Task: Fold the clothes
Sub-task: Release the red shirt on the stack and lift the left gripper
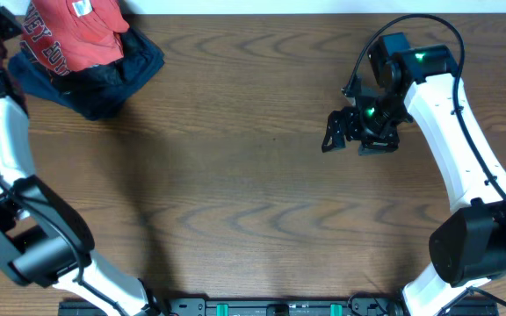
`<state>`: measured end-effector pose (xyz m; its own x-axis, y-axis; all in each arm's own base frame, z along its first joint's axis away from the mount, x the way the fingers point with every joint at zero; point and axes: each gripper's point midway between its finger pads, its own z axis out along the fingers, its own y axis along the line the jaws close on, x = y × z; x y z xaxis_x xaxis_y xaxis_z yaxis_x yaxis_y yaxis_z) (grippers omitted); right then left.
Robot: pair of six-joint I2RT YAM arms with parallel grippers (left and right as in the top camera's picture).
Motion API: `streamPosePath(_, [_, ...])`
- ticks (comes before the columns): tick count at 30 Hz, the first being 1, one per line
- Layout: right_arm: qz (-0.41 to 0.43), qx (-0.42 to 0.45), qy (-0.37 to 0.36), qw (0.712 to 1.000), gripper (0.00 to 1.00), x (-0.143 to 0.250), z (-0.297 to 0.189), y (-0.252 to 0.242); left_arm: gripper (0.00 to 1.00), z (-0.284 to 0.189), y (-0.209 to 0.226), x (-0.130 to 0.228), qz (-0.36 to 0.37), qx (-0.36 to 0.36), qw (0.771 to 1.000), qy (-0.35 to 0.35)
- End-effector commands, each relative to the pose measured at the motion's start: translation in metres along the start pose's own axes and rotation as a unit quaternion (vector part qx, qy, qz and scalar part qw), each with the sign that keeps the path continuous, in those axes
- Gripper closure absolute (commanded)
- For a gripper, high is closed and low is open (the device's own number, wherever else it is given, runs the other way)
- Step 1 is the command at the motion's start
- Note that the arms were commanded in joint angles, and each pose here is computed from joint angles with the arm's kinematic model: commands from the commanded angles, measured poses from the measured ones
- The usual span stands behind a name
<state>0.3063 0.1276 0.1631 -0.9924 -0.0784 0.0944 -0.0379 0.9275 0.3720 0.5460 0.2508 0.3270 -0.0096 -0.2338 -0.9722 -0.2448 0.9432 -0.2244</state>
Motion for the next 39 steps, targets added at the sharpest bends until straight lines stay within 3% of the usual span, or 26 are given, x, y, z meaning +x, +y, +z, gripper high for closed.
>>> streamPosePath(1, [-0.008,-0.001,-0.015,1.000,0.17,0.001,-0.008,0.007,0.94,0.019,0.001,0.022,0.031,-0.020,0.999,-0.003])
streamPosePath(7, [-0.008,-0.001,-0.011,1.000,0.18,0.003,-0.007,0.008,0.94,0.056,0.001,0.067,0.035,-0.020,0.999,-0.001])
streamPosePath(12, [0.001,-0.001,-0.004,1.000,0.18,0.006,-0.006,0.010,0.94,0.089,0.023,0.145,0.036,-0.032,0.997,0.066])
streamPosePath(16, [0.004,0.000,-0.001,1.000,0.18,0.008,-0.006,0.011,0.94,0.095,0.033,0.179,0.031,-0.044,0.993,0.101])
streamPosePath(20, [0.000,0.000,0.000,1.000,0.18,0.008,-0.005,0.013,0.94,0.093,0.030,0.163,0.031,-0.045,0.995,0.088])
streamPosePath(30, [-0.004,0.012,-0.003,1.000,0.18,0.008,-0.004,0.011,0.94,0.067,-0.041,0.046,0.021,0.017,1.000,-0.001])
streamPosePath(33, [-0.004,0.011,-0.003,1.000,0.18,0.007,-0.004,0.011,0.94,0.066,-0.064,0.041,0.023,0.038,0.999,-0.007])
streamPosePath(39, [-0.005,0.012,0.000,1.000,0.18,0.009,-0.004,0.011,0.94,0.079,-0.088,0.075,0.031,0.053,0.998,0.010])
